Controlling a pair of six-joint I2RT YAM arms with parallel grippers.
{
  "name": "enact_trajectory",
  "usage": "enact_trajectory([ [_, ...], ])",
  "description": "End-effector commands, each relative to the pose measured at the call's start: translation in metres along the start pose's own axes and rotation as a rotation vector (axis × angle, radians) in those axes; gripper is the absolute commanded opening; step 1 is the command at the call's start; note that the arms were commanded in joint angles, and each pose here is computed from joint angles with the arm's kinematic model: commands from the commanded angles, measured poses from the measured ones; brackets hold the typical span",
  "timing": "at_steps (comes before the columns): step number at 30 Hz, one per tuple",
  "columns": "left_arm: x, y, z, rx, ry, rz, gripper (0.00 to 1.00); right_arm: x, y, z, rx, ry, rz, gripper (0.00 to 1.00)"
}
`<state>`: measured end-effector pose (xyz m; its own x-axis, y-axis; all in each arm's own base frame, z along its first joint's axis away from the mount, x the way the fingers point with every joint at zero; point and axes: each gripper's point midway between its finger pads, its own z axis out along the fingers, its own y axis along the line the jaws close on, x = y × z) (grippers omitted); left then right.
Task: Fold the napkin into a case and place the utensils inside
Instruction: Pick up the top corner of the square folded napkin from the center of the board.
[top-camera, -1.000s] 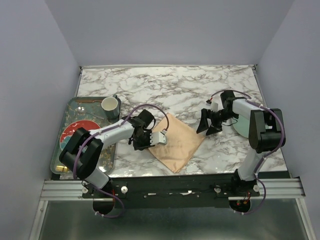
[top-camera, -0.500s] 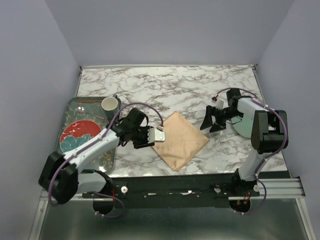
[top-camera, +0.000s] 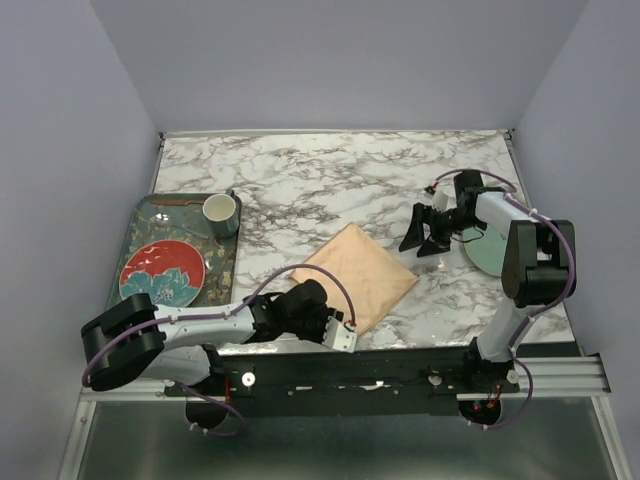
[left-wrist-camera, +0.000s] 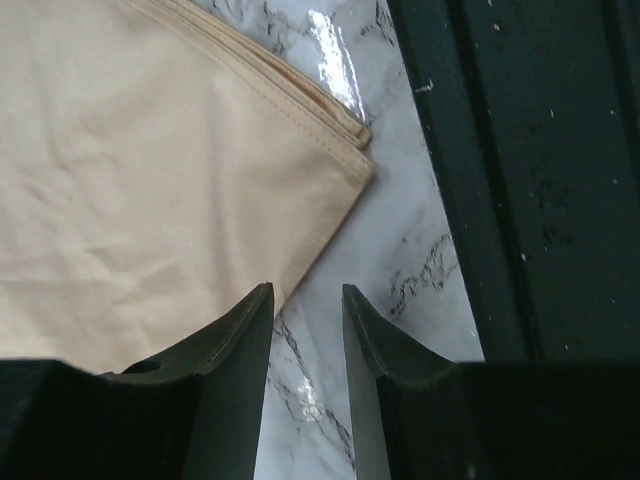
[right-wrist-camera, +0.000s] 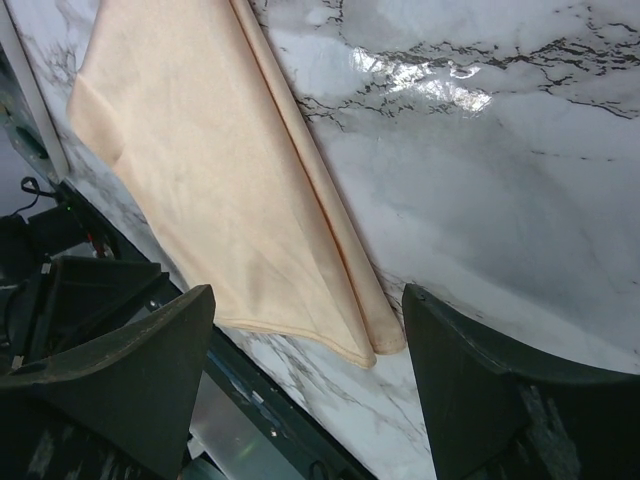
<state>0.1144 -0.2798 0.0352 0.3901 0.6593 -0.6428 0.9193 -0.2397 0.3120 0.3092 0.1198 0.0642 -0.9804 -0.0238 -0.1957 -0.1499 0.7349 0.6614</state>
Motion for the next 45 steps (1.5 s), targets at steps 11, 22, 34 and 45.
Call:
enact_trajectory([
  [11,-0.022,-0.011,0.031,-0.032,-0.004,0.118,0.43,-0.003,0.000,0.007,-0.047,0.017,0.007,0.84],
  [22,-0.025,-0.018,0.042,-0.032,0.005,0.103,0.36,0.012,-0.002,0.010,-0.055,0.038,0.005,0.84],
  [34,-0.033,-0.012,0.034,-0.043,0.009,0.119,0.15,0.009,-0.005,0.005,-0.064,0.027,0.017,0.84],
  [45,-0.056,0.023,0.019,-0.125,-0.029,0.132,0.00,0.006,-0.005,0.004,-0.068,0.031,0.008,0.84],
])
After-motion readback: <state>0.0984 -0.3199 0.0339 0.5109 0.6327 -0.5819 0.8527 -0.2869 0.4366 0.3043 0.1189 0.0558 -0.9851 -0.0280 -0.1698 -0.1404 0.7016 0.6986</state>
